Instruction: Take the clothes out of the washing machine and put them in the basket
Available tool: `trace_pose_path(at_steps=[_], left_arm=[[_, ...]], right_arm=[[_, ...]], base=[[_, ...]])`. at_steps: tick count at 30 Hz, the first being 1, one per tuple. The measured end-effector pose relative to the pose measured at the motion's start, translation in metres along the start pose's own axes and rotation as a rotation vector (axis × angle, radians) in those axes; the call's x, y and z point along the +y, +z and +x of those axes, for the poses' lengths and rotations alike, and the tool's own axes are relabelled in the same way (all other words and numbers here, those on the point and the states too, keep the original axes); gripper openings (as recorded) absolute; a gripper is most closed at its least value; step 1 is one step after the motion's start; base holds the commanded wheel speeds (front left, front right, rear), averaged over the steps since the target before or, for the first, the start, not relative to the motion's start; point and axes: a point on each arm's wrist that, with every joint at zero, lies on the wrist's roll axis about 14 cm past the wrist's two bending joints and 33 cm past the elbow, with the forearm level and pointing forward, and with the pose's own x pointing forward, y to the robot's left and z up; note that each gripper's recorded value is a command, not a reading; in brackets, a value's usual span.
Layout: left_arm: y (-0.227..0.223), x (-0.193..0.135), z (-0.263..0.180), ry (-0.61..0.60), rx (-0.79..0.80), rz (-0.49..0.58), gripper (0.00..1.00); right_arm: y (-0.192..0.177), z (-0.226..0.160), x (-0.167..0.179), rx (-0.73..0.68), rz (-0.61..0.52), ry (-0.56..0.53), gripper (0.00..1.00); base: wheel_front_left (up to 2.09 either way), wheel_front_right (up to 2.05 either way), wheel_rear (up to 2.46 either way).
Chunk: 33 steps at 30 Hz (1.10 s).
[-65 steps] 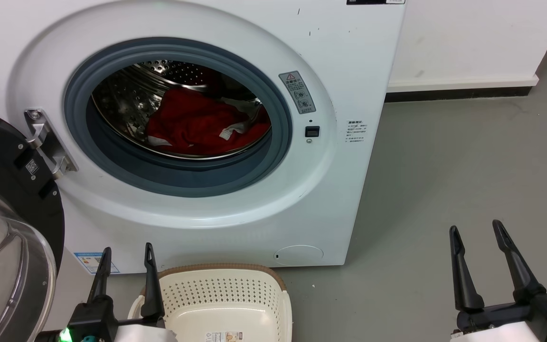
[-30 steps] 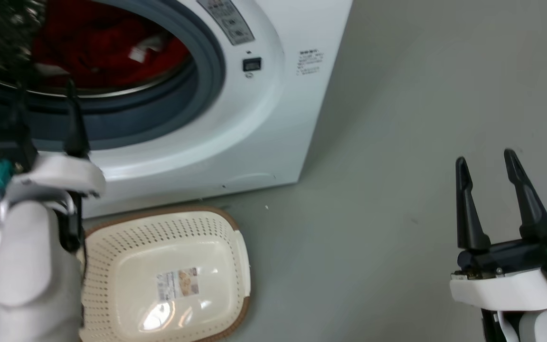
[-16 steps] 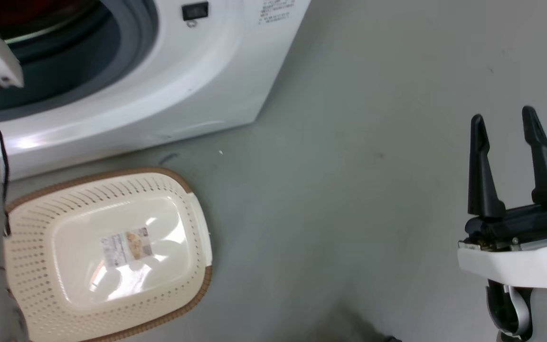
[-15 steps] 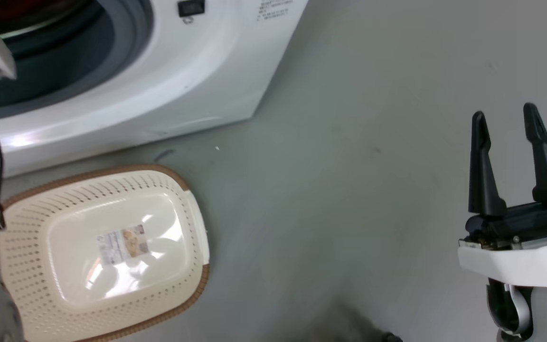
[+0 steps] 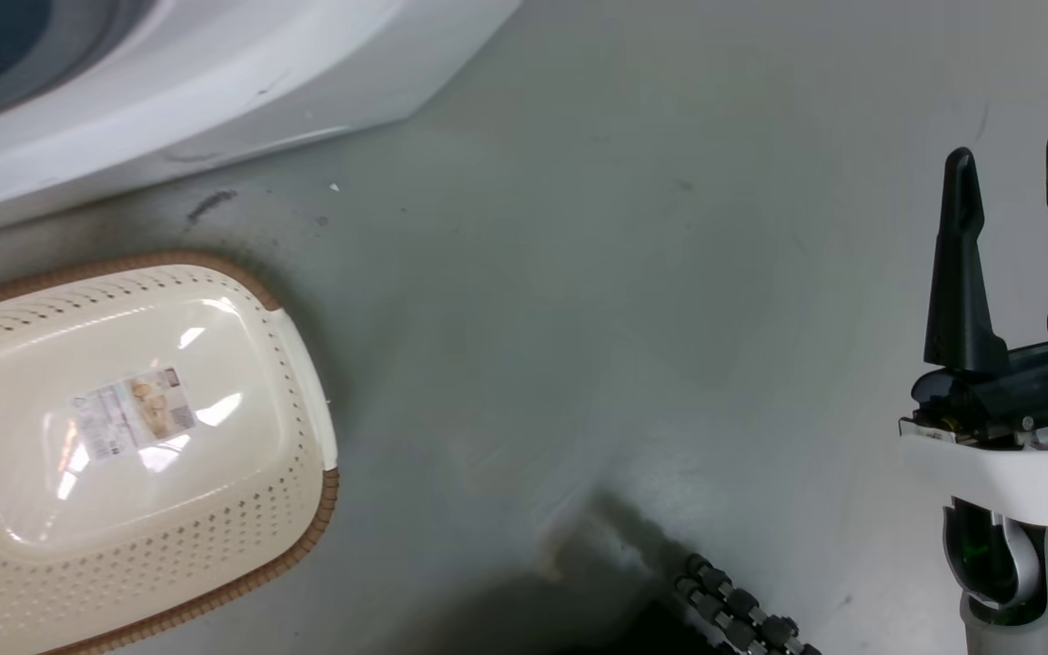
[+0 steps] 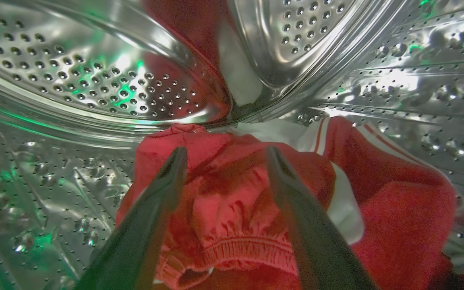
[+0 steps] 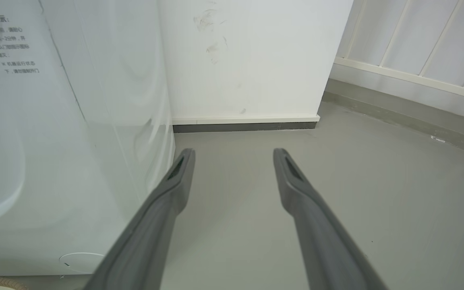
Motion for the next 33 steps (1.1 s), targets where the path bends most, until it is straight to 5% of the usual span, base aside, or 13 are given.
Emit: trace_pose_path(at_steps=[15,33], left_arm=[[-0.064,-0.042,0.026,-0.126,0.569,0.056,1.00],[-0.106,-0.036,0.021,-0.150,0.698,0.105,1.00]], right_arm=[[-0.011,-0.001,-0.003,0.036,0.008,-0.017,1.00],[-0.025,0.000,-0.005,0.067,0.008,-0.025,1.00]], base=[[0.00,0.00,0.00],[0.00,0.00,0.00]])
